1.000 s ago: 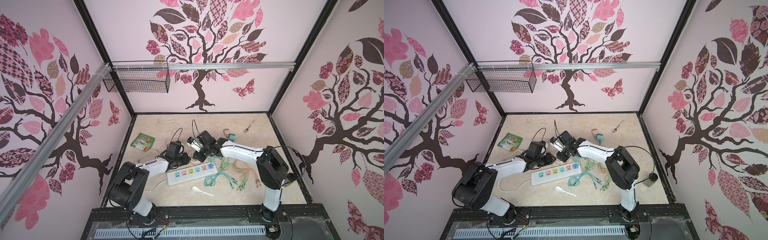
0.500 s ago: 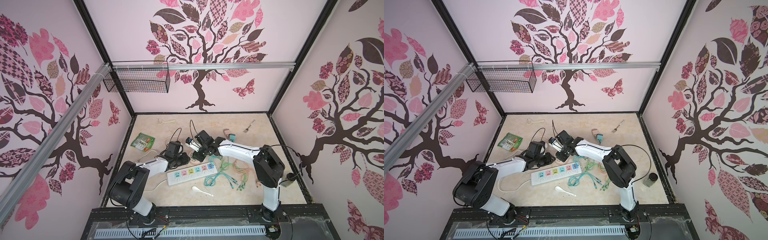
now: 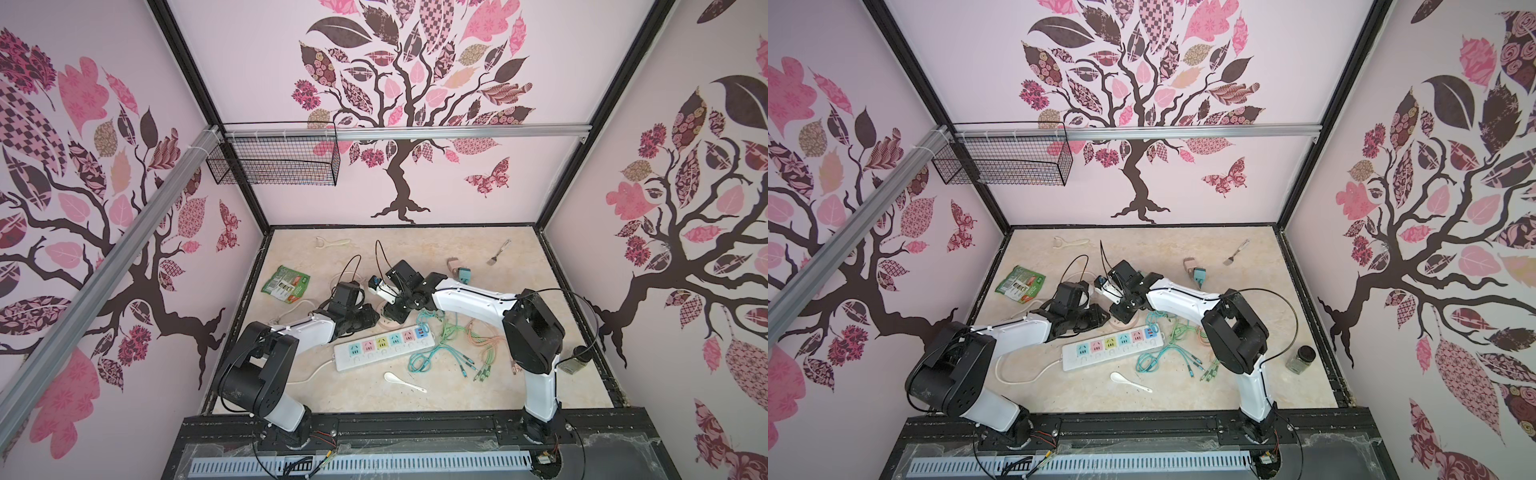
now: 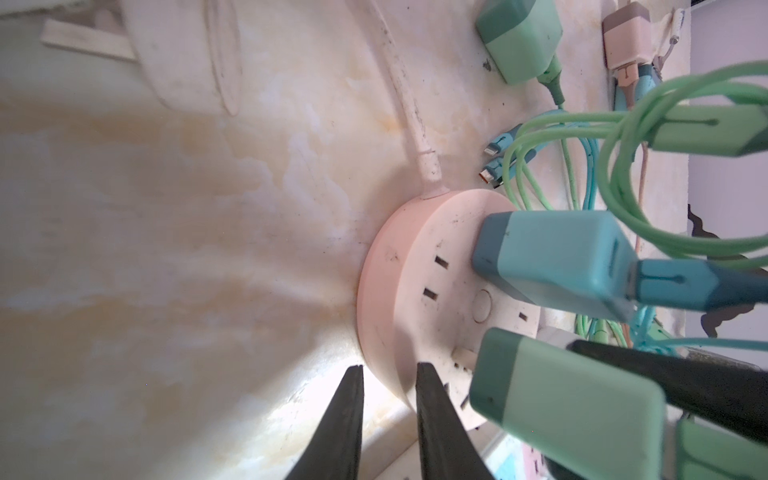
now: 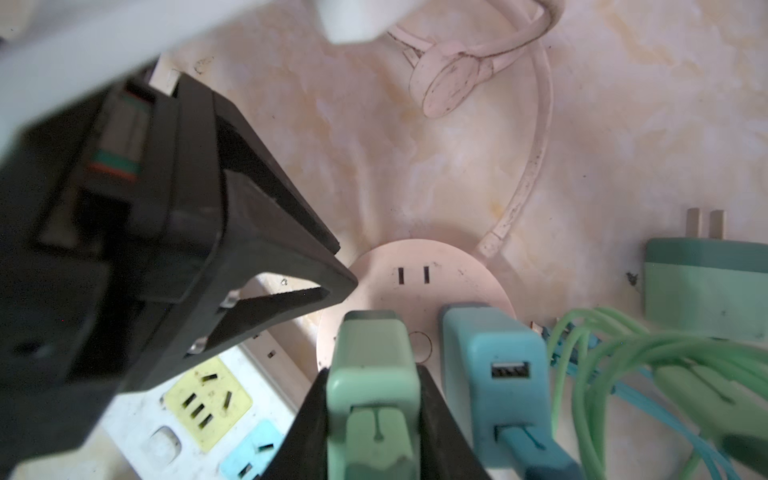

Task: Insert the plug

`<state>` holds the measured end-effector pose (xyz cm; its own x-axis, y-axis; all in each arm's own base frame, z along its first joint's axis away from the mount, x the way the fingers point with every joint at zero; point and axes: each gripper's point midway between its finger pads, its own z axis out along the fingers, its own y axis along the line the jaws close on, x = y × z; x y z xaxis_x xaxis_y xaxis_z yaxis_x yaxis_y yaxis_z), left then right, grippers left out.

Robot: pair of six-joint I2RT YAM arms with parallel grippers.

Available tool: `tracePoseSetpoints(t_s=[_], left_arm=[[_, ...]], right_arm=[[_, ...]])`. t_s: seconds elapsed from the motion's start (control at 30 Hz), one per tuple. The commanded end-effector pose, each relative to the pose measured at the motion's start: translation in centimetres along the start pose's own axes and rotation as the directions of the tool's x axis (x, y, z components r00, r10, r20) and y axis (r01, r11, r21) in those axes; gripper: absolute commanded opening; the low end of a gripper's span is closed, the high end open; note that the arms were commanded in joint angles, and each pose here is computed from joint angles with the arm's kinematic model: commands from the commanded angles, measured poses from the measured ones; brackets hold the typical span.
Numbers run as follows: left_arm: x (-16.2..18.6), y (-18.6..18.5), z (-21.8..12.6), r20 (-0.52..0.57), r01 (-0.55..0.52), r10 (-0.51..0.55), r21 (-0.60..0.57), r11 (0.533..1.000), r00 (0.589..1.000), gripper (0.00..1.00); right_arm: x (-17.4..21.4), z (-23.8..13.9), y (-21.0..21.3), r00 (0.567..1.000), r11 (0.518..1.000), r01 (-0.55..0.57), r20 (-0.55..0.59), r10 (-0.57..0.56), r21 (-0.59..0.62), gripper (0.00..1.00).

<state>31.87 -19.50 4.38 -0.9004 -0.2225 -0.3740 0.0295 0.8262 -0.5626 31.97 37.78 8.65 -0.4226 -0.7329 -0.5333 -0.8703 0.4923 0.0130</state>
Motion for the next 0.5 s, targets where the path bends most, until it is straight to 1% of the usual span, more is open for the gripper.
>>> tracePoseSetpoints(t_s=[0.0,0.1,0.23,0.37,0.47], left_arm=[[-0.5,-0.2,0.0,0.009,0.001,-0.001,0.015,1.000,1.000,0.26],[-0.4,-0.2,0.0,0.007,0.002,-0.002,0.016,1.000,1.000,0.26],[-0.3,-0.1,-0.1,0.007,0.003,-0.004,0.017,1.000,1.000,0.26],[-0.4,-0.1,-0.2,0.011,0.005,-0.005,0.018,1.000,1.000,0.26],[-0.4,-0.1,-0.2,0.012,0.008,-0.008,0.018,1.000,1.000,0.26]], right_arm=[[1.0,0.2,0.4,0.998,1.000,0.002,-0.060,-0.002,-0.007,0.21],[0.0,-0.7,0.4,1.000,1.000,-0.007,-0.024,0.007,-0.003,0.21],[-1.6,-2.1,0.4,0.998,1.000,-0.016,0.056,0.016,0.001,0.21],[-3.2,-3.9,0.3,0.988,1.000,-0.028,0.151,0.026,0.011,0.22],[-4.0,-4.9,0.4,0.980,0.999,-0.033,0.199,0.031,0.009,0.22]])
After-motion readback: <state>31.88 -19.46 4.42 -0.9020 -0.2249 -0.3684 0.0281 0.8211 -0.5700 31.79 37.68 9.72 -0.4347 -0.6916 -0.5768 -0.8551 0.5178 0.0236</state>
